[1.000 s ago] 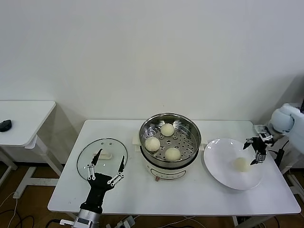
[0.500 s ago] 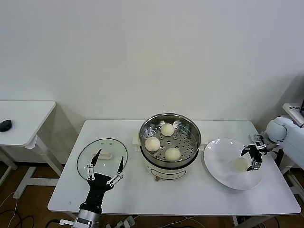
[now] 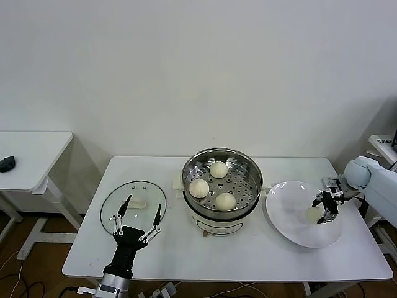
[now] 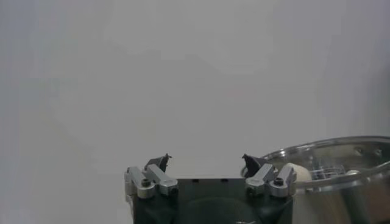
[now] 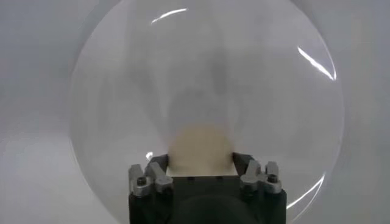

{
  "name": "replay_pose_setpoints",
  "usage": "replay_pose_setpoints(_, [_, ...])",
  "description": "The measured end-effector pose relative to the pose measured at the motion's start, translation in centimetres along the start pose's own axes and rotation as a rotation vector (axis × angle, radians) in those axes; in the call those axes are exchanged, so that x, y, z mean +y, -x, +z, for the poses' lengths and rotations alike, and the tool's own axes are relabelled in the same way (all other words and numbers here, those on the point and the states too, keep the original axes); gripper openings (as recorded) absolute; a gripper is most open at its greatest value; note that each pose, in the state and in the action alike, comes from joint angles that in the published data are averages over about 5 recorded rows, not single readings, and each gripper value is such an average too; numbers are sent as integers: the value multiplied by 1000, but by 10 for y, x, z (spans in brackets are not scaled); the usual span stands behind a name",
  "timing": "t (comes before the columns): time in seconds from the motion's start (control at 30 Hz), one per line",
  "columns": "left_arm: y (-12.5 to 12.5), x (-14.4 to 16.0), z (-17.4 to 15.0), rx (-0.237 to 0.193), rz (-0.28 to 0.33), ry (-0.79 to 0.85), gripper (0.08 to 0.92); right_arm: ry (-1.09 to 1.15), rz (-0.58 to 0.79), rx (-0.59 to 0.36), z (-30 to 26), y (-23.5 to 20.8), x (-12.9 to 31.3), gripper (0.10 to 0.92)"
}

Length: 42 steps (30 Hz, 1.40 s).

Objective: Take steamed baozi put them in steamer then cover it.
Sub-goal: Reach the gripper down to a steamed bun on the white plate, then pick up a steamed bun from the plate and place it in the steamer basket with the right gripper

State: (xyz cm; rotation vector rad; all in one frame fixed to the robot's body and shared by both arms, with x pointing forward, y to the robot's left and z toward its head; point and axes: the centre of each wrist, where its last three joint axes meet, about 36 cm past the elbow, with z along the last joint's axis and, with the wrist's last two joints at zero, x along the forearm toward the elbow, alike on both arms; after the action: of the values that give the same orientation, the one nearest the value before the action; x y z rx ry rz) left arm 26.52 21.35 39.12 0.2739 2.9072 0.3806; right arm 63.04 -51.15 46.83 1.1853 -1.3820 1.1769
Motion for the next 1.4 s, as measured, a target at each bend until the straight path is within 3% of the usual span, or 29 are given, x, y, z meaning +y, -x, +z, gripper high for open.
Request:
replay_pose_setpoints(0.37, [1, 0, -5, -14, 8, -1, 823, -64, 1, -20, -30, -63, -29, 655])
replay_pose_setpoints(0.83, [0, 0, -10, -25, 13, -1, 823, -286, 14, -82, -178, -195, -66, 652])
replay_pose_setpoints(1.07, [0, 0, -11, -27, 9, -2, 823, -357, -15, -107, -250, -205, -62, 646])
replay_pose_setpoints(1.4, [0, 3, -11, -25, -3, 4, 823, -397, -35, -79, -308, -173, -57, 636])
